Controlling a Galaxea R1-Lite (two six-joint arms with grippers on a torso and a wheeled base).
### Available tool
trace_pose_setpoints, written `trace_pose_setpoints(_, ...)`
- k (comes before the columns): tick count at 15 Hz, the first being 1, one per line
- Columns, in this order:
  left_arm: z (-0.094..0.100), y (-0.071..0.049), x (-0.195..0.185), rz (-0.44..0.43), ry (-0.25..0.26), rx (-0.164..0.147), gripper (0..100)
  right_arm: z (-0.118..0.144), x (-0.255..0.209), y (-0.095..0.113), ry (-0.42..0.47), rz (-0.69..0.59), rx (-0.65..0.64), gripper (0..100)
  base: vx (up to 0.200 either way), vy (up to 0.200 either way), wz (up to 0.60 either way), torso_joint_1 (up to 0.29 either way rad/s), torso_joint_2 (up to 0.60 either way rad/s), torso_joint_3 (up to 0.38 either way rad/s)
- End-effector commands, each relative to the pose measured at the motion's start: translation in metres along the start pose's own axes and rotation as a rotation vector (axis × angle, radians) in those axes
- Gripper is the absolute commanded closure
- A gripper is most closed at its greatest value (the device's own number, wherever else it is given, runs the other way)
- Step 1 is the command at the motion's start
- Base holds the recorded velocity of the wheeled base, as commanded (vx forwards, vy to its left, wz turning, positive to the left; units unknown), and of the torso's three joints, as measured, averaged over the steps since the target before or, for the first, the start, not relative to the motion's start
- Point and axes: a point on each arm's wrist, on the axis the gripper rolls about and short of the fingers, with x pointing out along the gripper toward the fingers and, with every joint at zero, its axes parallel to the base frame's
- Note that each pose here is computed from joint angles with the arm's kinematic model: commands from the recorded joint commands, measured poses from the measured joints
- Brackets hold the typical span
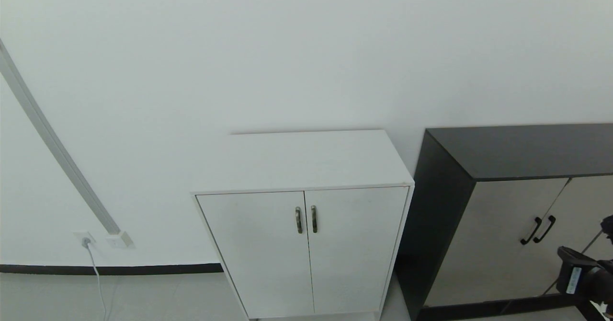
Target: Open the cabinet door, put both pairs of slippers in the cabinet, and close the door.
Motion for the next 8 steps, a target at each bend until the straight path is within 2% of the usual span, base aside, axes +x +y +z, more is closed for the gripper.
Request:
trace_pose_setpoints(1, 0.0, 0.0, 0.0, 0.001, 0.002, 0.001, 100, 0.005, -0.037, -0.014, -0.067, -0.002, 0.027, 100, 0.0, 0.0, 0.0, 0.0, 0.0, 0.0)
trace_pose_setpoints(4, 0.0, 0.0, 0.0, 0.001, 0.002, -0.001, 100, -0.007, -0.068, -0.024, -0.052, 0.038, 0.021, 100, 0.0, 0.0, 0.0, 0.0, 0.0, 0.0)
trace_pose_setpoints(8, 0.0, 0.0, 0.0, 0.001, 0.002, -0.001, 100, -0.035, -0.102, -0.035, 0.006, 0.159, 0.004, 100, 0.0, 0.0, 0.0, 0.0, 0.0, 0.0)
